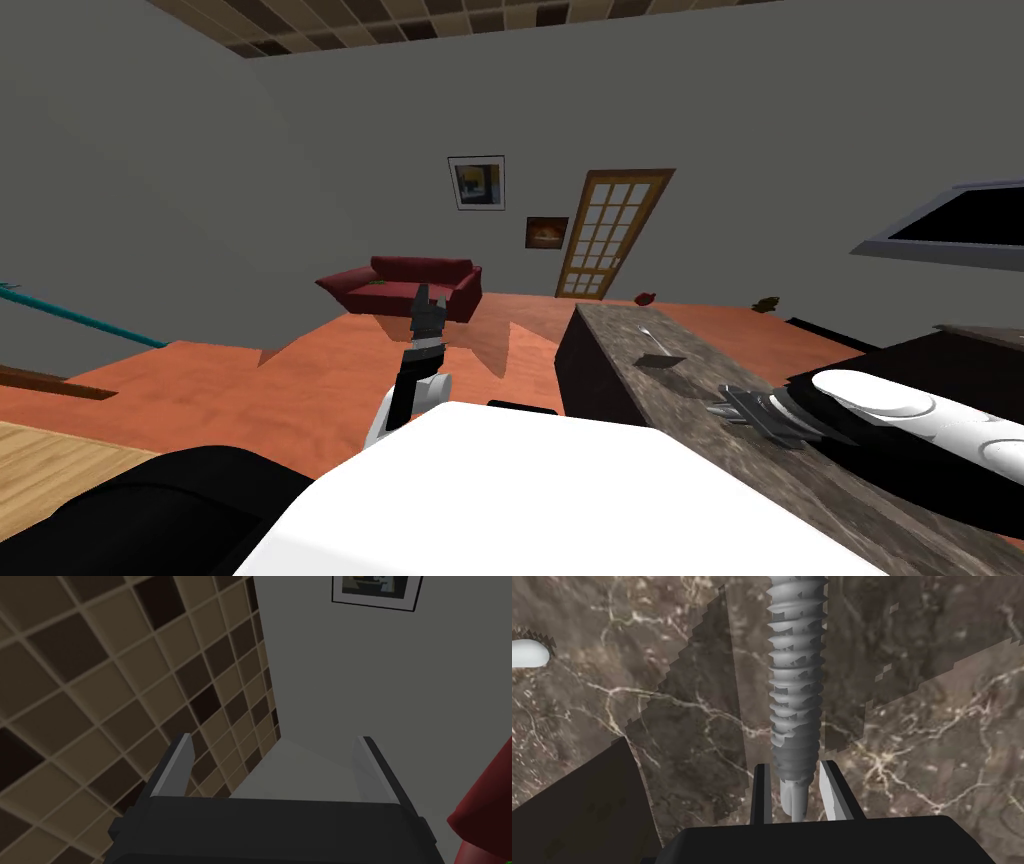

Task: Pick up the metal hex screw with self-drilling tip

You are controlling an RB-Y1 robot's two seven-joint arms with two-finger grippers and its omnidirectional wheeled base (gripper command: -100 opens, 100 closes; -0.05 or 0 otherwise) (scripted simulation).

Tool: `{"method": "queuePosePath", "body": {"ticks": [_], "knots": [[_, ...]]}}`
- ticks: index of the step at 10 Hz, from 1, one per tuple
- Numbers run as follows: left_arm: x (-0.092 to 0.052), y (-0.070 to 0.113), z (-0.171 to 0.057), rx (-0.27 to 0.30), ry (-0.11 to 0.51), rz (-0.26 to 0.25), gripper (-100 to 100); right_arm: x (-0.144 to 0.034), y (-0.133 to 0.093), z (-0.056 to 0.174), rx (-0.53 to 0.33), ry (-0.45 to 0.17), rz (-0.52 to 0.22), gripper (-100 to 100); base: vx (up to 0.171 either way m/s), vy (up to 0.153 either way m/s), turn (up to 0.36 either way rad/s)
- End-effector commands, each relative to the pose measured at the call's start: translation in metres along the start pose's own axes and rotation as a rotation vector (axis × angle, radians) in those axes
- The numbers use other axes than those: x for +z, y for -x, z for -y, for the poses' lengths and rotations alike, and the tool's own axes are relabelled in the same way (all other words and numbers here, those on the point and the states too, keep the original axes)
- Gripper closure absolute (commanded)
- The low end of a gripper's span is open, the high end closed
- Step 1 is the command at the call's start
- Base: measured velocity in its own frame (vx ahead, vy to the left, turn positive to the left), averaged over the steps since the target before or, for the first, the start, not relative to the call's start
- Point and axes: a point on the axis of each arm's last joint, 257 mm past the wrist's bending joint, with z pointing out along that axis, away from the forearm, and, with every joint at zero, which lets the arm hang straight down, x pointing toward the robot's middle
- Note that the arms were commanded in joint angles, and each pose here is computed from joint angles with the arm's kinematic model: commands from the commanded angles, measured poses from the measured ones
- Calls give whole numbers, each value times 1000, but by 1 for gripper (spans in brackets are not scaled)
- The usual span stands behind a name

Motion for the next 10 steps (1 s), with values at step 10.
{"method": "queuePosePath", "body": {"ticks": [10], "knots": [[0,0,0,0,0,0,0,-21,39,103,-306,-23,-57,100,98,33,-288]]}}
